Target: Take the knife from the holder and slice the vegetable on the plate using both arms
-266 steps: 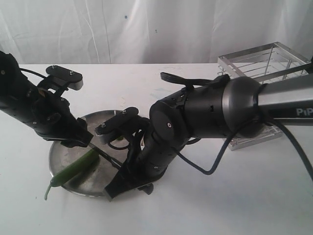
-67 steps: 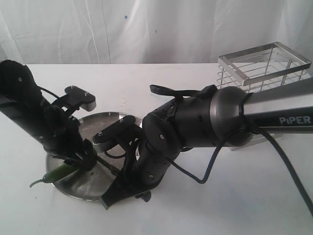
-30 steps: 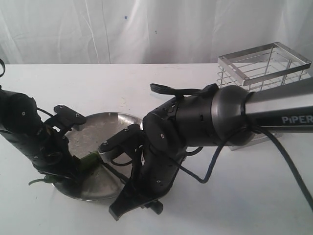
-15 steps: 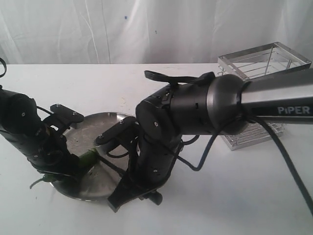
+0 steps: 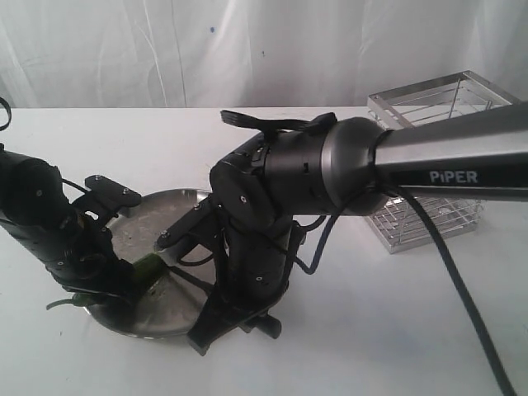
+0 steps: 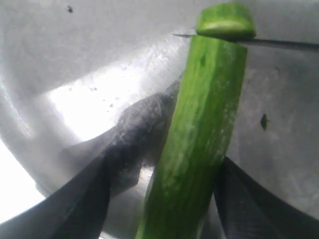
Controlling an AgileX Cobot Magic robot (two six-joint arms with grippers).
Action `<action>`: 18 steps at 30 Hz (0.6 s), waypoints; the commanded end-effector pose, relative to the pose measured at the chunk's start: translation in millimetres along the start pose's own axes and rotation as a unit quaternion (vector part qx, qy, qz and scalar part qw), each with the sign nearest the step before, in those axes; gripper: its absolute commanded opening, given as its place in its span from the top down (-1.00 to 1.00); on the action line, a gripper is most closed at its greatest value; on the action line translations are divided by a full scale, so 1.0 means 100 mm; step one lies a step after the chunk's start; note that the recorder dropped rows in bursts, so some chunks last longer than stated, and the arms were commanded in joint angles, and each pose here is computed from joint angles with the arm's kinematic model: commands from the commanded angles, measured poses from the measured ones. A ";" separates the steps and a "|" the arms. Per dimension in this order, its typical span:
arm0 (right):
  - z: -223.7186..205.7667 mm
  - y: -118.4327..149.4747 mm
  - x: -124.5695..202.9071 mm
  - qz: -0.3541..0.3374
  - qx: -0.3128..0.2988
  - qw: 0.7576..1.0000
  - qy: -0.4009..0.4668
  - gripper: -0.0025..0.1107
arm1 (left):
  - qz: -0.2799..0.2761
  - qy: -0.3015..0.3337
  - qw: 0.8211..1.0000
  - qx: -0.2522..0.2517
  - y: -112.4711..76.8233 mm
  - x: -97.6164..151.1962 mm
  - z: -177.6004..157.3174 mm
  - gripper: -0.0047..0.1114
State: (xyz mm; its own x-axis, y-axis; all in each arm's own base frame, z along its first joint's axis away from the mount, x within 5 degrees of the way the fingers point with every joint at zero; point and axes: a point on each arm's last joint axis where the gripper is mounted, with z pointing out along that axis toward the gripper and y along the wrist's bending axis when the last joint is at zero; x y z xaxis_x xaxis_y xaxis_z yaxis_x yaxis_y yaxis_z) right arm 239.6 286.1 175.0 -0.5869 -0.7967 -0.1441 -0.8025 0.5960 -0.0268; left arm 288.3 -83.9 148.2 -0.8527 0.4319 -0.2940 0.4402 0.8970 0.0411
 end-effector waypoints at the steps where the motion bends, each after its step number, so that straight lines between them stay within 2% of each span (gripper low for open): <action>1: -0.02 -0.01 0.00 -0.017 0.006 1.000 0.008 0.96 | -0.007 0.006 1.000 0.002 0.00 0.01 -0.01 -0.17; 6: 0.05 -0.02 -0.03 -0.022 0.006 1.000 0.015 0.96 | -0.007 0.006 1.000 0.002 0.00 0.01 -0.01 -0.17; 18: 0.15 0.04 -0.31 -0.057 0.013 0.998 0.017 0.96 | -0.007 0.006 1.000 0.002 0.00 0.01 -0.01 -0.17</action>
State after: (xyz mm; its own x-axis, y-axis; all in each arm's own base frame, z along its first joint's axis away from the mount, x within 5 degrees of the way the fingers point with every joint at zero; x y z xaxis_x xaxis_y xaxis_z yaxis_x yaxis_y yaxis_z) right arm 255.3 308.3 165.5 -0.5298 -0.8409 -0.1101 -0.8415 0.5374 -0.0549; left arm 288.5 -83.9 148.2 -0.8530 0.4300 -0.2959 0.4384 0.8978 0.0409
